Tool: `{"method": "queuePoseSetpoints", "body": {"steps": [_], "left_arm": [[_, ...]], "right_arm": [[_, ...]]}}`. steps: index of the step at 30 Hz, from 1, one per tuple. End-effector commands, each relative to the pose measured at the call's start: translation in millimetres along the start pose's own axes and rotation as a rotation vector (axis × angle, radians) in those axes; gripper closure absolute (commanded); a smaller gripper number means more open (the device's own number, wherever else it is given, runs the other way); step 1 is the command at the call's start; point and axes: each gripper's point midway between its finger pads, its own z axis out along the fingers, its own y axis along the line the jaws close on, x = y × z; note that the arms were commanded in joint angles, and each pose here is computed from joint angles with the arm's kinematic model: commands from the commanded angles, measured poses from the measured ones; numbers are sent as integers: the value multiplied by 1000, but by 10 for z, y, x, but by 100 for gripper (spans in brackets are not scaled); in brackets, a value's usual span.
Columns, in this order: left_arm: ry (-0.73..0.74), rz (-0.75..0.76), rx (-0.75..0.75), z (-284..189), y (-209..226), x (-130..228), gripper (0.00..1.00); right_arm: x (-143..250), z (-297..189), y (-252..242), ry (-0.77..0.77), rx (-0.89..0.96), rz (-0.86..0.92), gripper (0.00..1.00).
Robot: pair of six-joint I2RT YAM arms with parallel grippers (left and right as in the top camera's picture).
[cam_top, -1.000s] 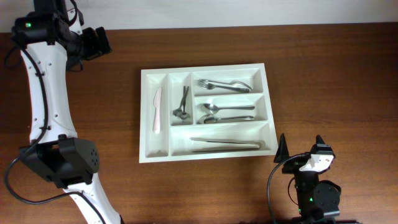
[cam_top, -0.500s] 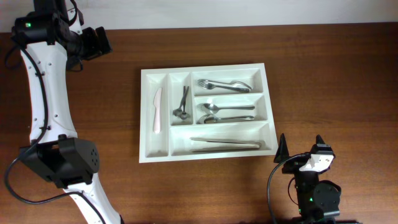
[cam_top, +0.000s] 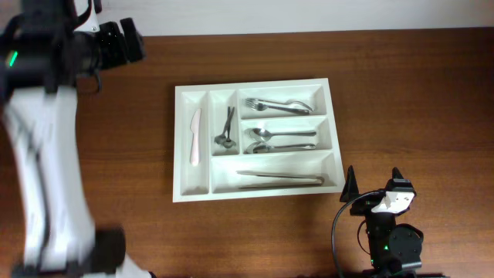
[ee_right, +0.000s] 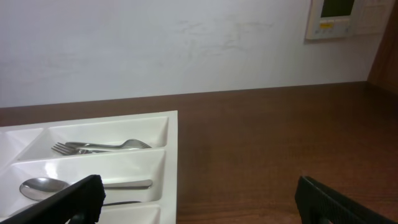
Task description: Pack container
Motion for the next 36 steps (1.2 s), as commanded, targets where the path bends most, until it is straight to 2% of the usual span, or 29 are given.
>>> {"method": "queuePoseSetpoints", "body": {"steps": [1, 3, 8, 12, 17, 22, 30, 36], "left_arm": [[-304, 91, 130, -1566, -454, 15, 1], [-414, 119, 182, -2149, -545, 152, 1], [-637, 142, 240, -3207, -503, 544, 1], [-716, 157, 245, -3677, -387, 976, 1], [-736, 117, 78, -3857, 23, 1542, 1], [-645, 65, -71, -3482, 309, 2024, 1], [-564, 65, -95, -2293, 474, 2083, 1], [-562, 53, -115, -1307, 678, 2275, 1]], "right_arm": [[16, -3, -54, 1, 28, -10, 1], [16, -3, -54, 1, 28, -10, 1], [16, -3, -54, 1, 28, -10, 1], [15, -3, -54, 0, 28, -10, 1], [17, -2, -54, 1, 28, -10, 1], [17, -2, -54, 1, 28, -10, 1], [17, -2, -54, 1, 28, -10, 1], [17, -2, -54, 1, 28, -10, 1]]}}
